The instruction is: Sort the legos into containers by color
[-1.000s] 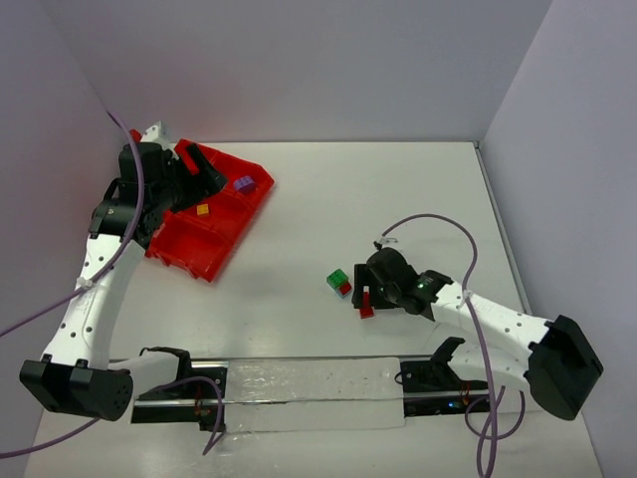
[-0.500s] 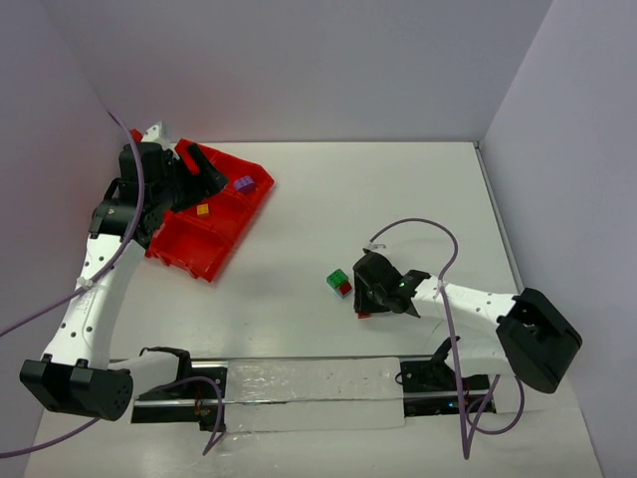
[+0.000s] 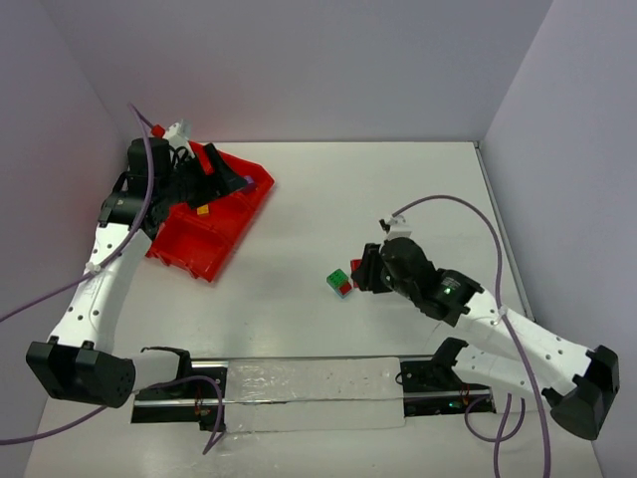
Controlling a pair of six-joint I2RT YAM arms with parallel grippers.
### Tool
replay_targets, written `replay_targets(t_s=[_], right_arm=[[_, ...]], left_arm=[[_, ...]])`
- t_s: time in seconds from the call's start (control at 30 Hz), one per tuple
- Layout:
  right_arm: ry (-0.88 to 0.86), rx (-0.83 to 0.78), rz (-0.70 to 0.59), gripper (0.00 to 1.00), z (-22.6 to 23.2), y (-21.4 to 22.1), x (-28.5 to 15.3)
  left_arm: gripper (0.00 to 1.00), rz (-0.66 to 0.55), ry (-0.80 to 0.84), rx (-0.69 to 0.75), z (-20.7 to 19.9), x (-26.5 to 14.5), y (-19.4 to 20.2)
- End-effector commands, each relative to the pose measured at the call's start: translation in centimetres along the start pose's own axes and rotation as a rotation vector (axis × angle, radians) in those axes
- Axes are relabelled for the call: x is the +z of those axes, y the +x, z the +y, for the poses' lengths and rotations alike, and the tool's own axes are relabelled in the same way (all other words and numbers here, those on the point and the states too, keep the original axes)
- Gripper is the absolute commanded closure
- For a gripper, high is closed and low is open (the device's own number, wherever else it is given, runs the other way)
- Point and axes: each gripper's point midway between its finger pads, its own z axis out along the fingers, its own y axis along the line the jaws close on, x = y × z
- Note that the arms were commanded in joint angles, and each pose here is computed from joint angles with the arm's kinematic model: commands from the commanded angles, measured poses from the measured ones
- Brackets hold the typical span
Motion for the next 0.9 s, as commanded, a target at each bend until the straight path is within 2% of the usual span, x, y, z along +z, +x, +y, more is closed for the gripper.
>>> replay_targets(t_s=[0.0, 0.13, 0.27, 0.43, 0.57, 0.7, 0.87], right_arm=[[-0.121, -0.058, -0.112, 0.94, 4.4, -5.6, -1.1], [-0.328, -0.101, -0.197, 0.93, 9.3, -8.5, -1.5], [-0.316, -0.135, -0.201, 0.93, 10.2, -9.7, -0.6], [-0.32, -0.168, -0.203, 0.93, 11.0, -10.6, -0.1], [-0.316, -0.191, -0.202, 0.93, 11.2, -10.9, 0.0], [-0.327, -0.198, -0.199, 0.92, 11.5, -11.0, 0.0], [-0.34, -0.206, -0.184, 0.92, 11.8, -10.7, 0.2]], left_arm=[[0.11, 0.022, 0.281, 0.074, -5.1, -0.9, -0.2], [0.11, 0.163, 0.47, 0.051, -7.9, -0.7, 3.1], [0.12, 0.274, 0.615, 0.088, -11.1, -0.8, 6.4], [0.19, 0.38, 0.577, 0.081, -11.1, 1.3, 9.1], [0.2, 0.446, 0.549, 0.086, -11.0, 3.0, 11.3], [0.2, 0.482, 0.539, 0.069, -10.4, 4.3, 12.3], [0.2, 0.489, 0.604, 0.053, -11.3, 4.2, 12.2]])
